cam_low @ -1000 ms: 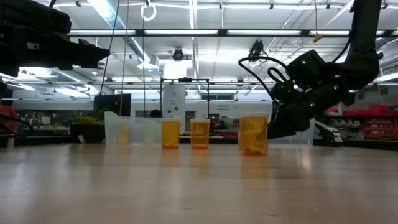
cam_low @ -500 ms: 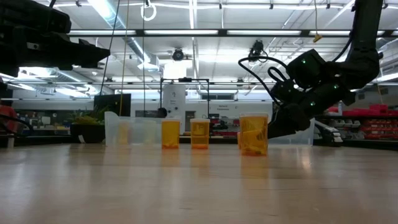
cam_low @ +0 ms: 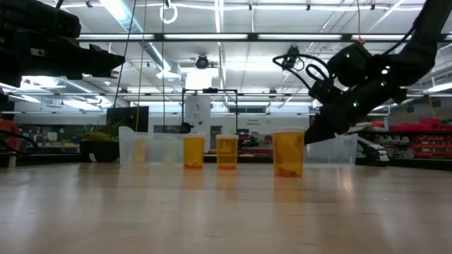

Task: Pick and place medicine bottles into bin by pill shape (circle, oval)
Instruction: Put the orange large pill bottle into the right transparent bin

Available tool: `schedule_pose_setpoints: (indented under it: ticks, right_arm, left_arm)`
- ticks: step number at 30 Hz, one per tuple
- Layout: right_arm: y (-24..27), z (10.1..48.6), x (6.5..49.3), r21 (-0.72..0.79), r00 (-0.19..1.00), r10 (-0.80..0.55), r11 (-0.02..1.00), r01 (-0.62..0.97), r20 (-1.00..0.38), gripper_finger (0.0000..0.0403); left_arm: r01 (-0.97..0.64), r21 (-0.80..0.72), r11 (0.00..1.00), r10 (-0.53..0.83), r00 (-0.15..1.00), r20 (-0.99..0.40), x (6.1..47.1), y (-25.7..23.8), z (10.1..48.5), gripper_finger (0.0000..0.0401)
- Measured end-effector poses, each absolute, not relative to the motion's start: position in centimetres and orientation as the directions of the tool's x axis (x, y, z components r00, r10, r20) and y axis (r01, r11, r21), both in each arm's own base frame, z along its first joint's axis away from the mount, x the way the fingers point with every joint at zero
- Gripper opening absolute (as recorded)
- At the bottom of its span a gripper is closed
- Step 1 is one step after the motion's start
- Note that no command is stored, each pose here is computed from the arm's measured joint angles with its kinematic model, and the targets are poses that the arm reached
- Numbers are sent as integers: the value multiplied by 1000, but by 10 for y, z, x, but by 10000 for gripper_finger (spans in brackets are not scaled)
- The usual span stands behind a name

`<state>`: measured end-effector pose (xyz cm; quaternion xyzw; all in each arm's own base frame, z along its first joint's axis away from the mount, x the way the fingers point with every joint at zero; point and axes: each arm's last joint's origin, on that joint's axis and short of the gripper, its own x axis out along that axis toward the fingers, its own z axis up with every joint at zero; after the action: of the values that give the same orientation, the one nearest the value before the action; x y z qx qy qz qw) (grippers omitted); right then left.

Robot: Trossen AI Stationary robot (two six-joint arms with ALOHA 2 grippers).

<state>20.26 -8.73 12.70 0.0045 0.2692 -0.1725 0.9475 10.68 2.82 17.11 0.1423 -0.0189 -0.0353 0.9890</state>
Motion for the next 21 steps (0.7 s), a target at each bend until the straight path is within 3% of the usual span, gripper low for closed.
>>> schedule_pose_setpoints:
  ticks: [13,21]
  right_arm:
    - [-90,191,204,-127,755,-389,915,383,-528,236]
    - [-101,242,214,-258,621,-509,854,453,-596,236]
  left_arm:
    - [64,283,957,-74,997,27,107,28,171,140]
    - [64,283,957,-75,997,27,107,28,171,149]
